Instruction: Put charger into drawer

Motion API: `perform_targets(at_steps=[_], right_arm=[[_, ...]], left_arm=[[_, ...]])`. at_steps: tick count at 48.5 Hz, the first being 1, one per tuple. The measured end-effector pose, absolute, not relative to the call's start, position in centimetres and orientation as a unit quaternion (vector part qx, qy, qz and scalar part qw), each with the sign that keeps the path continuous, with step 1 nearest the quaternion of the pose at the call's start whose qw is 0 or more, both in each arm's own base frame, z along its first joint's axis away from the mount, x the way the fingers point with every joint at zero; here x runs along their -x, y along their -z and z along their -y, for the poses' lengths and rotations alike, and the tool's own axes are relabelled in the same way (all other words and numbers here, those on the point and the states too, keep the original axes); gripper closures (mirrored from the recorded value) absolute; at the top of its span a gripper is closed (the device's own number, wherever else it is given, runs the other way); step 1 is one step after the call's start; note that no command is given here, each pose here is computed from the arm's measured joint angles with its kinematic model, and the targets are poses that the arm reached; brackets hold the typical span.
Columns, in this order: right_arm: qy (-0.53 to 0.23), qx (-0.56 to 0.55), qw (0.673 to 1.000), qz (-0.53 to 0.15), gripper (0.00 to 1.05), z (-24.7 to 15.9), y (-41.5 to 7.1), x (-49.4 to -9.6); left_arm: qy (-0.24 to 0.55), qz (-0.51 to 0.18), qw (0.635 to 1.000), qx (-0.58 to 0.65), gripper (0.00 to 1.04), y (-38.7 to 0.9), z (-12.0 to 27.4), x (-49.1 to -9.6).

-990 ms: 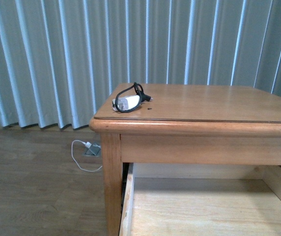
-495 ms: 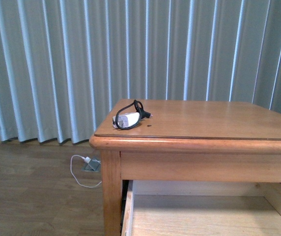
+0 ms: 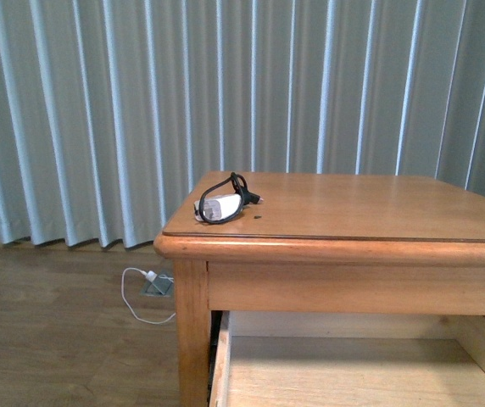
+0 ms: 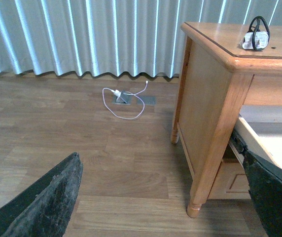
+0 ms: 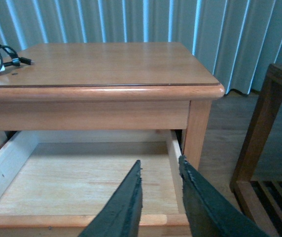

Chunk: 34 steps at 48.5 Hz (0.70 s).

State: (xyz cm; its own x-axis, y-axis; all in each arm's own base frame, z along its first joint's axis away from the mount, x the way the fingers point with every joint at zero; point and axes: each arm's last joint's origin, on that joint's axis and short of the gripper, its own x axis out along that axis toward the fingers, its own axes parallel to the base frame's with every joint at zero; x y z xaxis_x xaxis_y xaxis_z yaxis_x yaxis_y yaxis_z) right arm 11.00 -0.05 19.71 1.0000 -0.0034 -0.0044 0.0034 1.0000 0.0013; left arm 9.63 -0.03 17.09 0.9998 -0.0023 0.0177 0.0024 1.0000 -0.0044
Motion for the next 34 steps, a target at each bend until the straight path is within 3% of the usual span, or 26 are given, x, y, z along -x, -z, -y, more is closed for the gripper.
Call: perform_targets(at_steps=[7,18,26,30,34], right_arm=[[0.002,0.0,1.0,-0.002,0.43,0.0,-19.7,-11.0],[0.002,-0.001,1.0,-0.002,0.07,0.0,-19.7,-11.0],[0.002,-0.001,1.0,-0.002,0.09,0.0,-19.7,-11.0],[0.002,-0.001,1.0,-0.002,0.09,0.0,-19.7,-11.0],[0.002,-0.001,1.0,-0.002,0.09,0.0,-19.7,-11.0]], left_arm=[[0.001,0.009,1.0,0.002,0.06,-17.1,0.0,-9.6],[0.001,0.009,1.0,0.002,0.06,-17.1,0.0,-9.6],[-0.009,0.009,1.0,0.006,0.06,-17.1,0.0,-9.7],[-0.128,0.029,0.99,0.05,0.06,-17.5,0.3,-9.9],[-0.173,0.014,0.983,0.057,0.06,-17.3,1.1,-10.2]])
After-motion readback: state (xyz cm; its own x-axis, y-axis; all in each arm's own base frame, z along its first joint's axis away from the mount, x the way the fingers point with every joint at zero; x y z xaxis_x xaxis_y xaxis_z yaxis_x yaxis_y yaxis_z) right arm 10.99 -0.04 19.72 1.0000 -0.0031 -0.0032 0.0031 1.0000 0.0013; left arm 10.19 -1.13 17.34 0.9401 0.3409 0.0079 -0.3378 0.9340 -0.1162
